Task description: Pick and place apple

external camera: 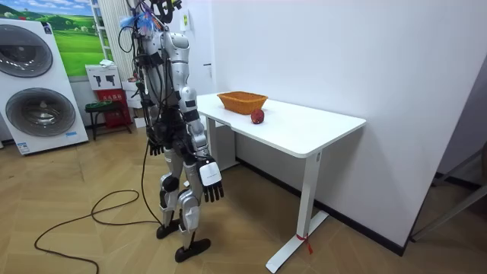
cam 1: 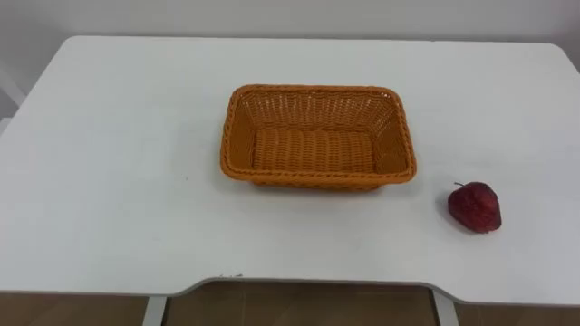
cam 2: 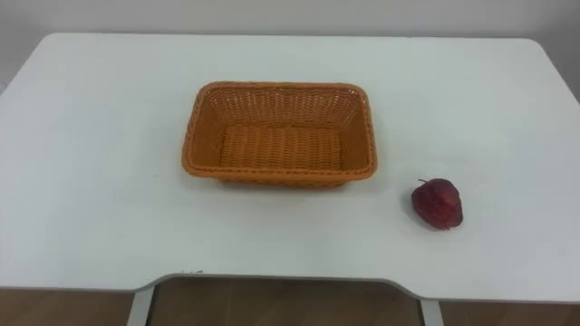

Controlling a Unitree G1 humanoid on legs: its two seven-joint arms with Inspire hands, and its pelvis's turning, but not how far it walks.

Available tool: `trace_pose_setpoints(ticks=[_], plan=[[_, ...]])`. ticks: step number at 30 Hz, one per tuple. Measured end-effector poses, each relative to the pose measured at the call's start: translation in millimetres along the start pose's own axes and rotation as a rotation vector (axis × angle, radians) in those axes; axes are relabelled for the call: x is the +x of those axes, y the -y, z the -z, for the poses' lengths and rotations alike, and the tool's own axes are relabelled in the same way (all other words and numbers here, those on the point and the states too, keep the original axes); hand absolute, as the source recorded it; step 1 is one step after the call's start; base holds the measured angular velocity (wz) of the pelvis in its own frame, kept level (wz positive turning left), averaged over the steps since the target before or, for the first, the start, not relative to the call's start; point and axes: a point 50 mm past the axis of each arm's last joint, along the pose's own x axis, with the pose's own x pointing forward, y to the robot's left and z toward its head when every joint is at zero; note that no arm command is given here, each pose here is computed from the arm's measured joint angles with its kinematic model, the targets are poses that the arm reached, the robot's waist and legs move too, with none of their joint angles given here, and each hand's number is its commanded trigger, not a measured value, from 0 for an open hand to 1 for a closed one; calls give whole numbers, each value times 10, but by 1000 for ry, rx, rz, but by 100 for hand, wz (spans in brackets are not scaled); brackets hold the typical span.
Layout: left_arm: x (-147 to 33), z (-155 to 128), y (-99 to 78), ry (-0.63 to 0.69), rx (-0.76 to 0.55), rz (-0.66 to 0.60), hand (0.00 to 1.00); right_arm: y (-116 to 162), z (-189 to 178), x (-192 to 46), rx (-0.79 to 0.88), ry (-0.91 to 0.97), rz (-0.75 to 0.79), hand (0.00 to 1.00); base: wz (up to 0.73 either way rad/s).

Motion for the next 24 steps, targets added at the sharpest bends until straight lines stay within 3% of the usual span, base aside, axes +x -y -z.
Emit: trace_pose_setpoints(ticks=[7,12,15,22,24], plan=[[1,-29,0,10,-3,0,0,-2,-12,0,12,2,0,0,0],[1,-33,1,13,-15,-1,0,7,15,0,173,-27,18,0,0],[3,-21,-28,15,-46,-11,0,62,35,4,430,-64,49,0,7],[6,28,-144,3,-136,-73,0,303,-41,6,1244,-158,195,0,0],[7,26,-170,7,-135,-80,0,400,-93,-2,1382,-160,232,0,0]])
